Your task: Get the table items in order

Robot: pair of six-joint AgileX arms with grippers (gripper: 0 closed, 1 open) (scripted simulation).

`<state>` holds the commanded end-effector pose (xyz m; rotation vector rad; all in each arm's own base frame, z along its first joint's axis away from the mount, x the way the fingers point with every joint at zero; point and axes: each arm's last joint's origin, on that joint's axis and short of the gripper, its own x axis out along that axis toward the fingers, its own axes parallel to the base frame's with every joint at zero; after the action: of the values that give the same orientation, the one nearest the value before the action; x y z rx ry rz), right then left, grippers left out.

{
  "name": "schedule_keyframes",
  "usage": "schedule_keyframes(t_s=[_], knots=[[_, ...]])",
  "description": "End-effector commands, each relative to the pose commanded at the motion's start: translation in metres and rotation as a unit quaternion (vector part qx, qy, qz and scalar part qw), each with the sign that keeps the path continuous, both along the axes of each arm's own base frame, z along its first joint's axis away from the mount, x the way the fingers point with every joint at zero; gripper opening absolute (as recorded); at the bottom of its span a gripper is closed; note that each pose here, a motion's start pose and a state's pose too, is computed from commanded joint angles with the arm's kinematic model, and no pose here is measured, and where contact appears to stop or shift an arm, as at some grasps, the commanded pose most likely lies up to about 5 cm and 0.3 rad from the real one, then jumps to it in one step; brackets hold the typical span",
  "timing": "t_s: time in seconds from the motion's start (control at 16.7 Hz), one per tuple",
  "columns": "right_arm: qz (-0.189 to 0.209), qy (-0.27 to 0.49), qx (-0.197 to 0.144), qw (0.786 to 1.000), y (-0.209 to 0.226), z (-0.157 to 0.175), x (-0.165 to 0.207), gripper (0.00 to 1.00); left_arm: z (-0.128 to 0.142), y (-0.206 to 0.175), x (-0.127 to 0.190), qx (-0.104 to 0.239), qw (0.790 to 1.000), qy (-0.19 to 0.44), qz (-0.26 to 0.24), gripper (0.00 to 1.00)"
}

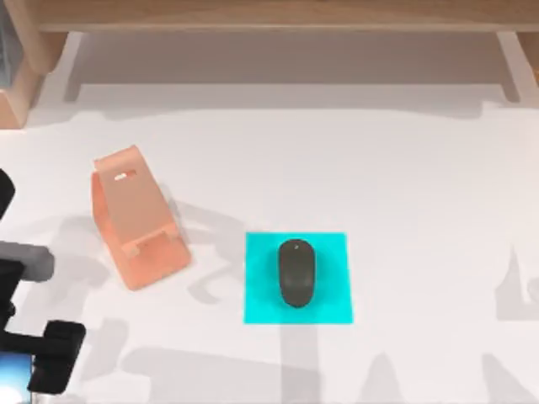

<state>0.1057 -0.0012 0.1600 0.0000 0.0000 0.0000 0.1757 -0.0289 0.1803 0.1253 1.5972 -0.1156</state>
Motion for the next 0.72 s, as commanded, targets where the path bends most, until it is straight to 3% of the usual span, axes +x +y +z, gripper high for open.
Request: schedule_keyframes(t_s=[0.12,0.3,0.72], knots=[[0.0,0.0,0.0,1.0,0.0,0.0,0.0,1.0,-0.004,0.013,-0.006,0.0,0.996,-0.006,0.084,1.0],[0.0,0.0,0.0,1.0,0.0,0.0,0.0,1.0,-0.007,0.024,-0.012,-0.001,0.987,-0.012,0.157,1.0],[0.0,0.0,0.0,1.0,0.0,0.0,0.0,1.0,-0.008,0.025,-0.012,-0.001,0.986,-0.014,0.166,1.0]])
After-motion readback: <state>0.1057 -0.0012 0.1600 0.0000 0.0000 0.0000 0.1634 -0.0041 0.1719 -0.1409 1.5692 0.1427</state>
